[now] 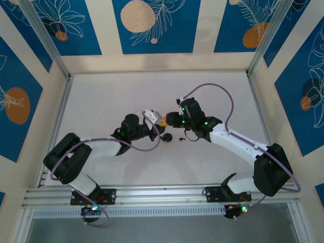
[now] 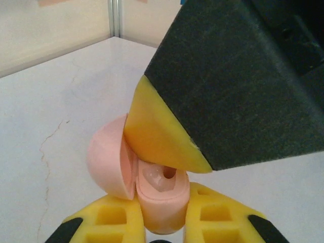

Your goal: Insert wireless bluetooth earbuds into charging case

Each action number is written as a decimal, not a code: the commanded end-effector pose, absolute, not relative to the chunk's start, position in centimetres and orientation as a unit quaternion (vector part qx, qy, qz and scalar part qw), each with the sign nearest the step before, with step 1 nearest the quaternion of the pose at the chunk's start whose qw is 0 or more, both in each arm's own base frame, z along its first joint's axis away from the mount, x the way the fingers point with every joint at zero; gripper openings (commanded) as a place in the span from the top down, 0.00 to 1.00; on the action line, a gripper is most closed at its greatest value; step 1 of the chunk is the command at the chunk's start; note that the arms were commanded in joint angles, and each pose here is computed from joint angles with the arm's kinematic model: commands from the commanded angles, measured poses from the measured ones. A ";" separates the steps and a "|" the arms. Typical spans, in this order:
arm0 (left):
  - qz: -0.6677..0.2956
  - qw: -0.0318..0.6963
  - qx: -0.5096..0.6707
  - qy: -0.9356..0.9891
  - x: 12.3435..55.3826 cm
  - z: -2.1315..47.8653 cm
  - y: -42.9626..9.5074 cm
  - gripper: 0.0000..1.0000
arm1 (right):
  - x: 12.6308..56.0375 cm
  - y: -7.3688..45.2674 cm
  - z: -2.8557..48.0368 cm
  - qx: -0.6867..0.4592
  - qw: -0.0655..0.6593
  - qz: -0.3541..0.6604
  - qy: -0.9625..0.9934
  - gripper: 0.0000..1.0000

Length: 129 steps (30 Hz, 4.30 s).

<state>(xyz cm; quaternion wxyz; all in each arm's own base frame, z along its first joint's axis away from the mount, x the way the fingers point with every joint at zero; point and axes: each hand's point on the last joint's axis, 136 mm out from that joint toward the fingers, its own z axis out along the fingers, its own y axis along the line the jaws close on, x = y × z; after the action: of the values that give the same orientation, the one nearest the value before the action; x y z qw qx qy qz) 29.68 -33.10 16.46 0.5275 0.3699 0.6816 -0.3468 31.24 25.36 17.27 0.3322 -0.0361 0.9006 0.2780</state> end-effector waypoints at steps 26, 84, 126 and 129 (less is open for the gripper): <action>-0.364 0.559 0.408 0.624 28.1 18.6 -34.0 0.90 | 28.3 24.1 27.3 -0.124 0.332 0.414 0.839 0.41; -0.372 0.595 0.448 0.554 26.9 19.7 -35.2 0.92 | 27.6 23.9 20.8 -0.135 0.125 0.420 0.888 0.78; -0.342 0.595 0.456 0.567 27.1 19.3 -34.9 0.92 | 27.8 22.5 21.7 -0.101 0.149 0.341 0.923 0.65; -0.341 0.594 0.457 0.567 27.1 19.2 -34.9 0.92 | 27.7 23.1 21.5 -0.107 0.142 0.346 0.921 0.65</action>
<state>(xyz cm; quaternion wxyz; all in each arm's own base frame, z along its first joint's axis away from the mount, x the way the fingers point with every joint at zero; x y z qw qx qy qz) 27.56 -34.34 17.63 0.5774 0.4493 0.5895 -0.3425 27.92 22.61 21.14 0.1503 -0.1035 0.9214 0.3431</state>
